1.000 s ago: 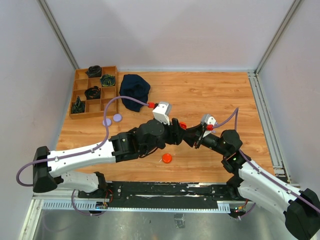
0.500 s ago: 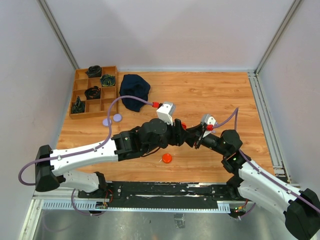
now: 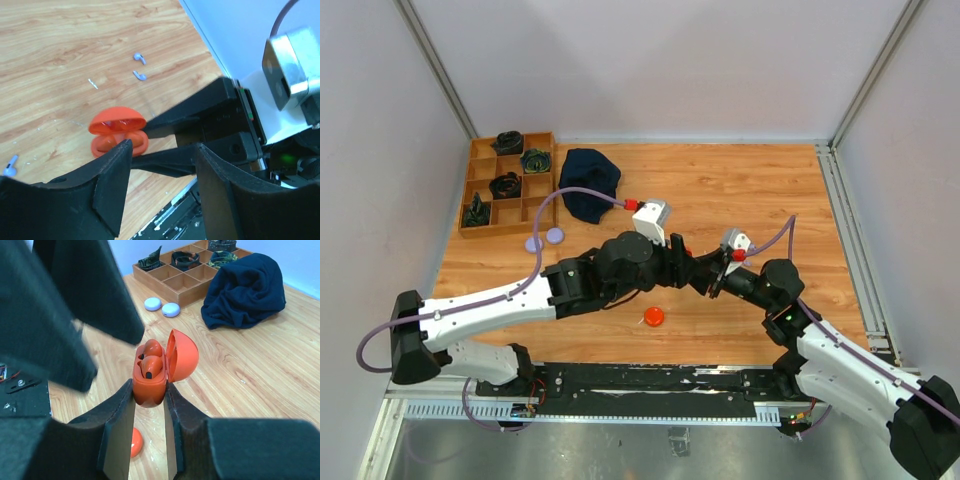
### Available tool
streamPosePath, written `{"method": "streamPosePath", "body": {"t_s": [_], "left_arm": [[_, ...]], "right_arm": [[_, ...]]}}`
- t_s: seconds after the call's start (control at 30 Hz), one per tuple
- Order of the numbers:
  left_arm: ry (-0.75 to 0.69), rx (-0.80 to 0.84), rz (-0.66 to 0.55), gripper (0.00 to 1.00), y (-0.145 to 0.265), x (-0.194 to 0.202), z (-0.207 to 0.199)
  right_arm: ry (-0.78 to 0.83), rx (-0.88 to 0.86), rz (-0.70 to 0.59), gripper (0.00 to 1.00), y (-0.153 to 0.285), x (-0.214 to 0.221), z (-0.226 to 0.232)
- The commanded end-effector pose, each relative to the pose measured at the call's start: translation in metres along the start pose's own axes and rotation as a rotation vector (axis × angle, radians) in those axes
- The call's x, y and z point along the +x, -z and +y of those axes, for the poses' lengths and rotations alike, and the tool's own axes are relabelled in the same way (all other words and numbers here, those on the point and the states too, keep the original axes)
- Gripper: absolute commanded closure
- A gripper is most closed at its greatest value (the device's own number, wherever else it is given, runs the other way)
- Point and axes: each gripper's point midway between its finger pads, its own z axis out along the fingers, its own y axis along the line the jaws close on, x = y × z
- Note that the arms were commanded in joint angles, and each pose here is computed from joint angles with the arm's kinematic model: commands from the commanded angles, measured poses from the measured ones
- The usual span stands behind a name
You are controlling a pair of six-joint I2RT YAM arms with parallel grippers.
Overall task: Insert the wireless bluetooth earbuds into the charging case
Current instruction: Place the earbud in the charging case, then close the charging case.
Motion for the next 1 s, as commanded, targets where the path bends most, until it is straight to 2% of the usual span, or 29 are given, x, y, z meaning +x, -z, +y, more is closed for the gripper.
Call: {"method": "streamPosePath", "body": {"t_s": [0.0, 0.2, 0.4, 0.7, 0.97], "left_arm": [[0.017, 0.004, -0.084, 0.41, 0.016, -0.037, 0.011], [0.032, 0.062, -0.056, 0.32, 0.023, -0.044, 0.034], [0.064, 0.144, 0.021, 0.23, 0.020, -0.036, 0.047], [0.139, 0.254, 0.110, 0.22, 0.013, -0.018, 0.047], [0.167, 0.369, 0.169, 0.26, 0.015, -0.008, 0.031]], "right_arm": [[0.027, -0.055, -0.052, 0.93, -0.006, -0.025, 0.008], [0.022, -0.127, -0.037, 0.93, -0.011, -0.026, 0.018], [0.012, -0.184, -0.034, 0.93, -0.014, -0.030, 0.026], [-0.009, -0.241, -0.041, 0.93, -0.019, -0.037, 0.034], [-0.027, -0.269, -0.037, 0.93, -0.022, -0.036, 0.036]]}}
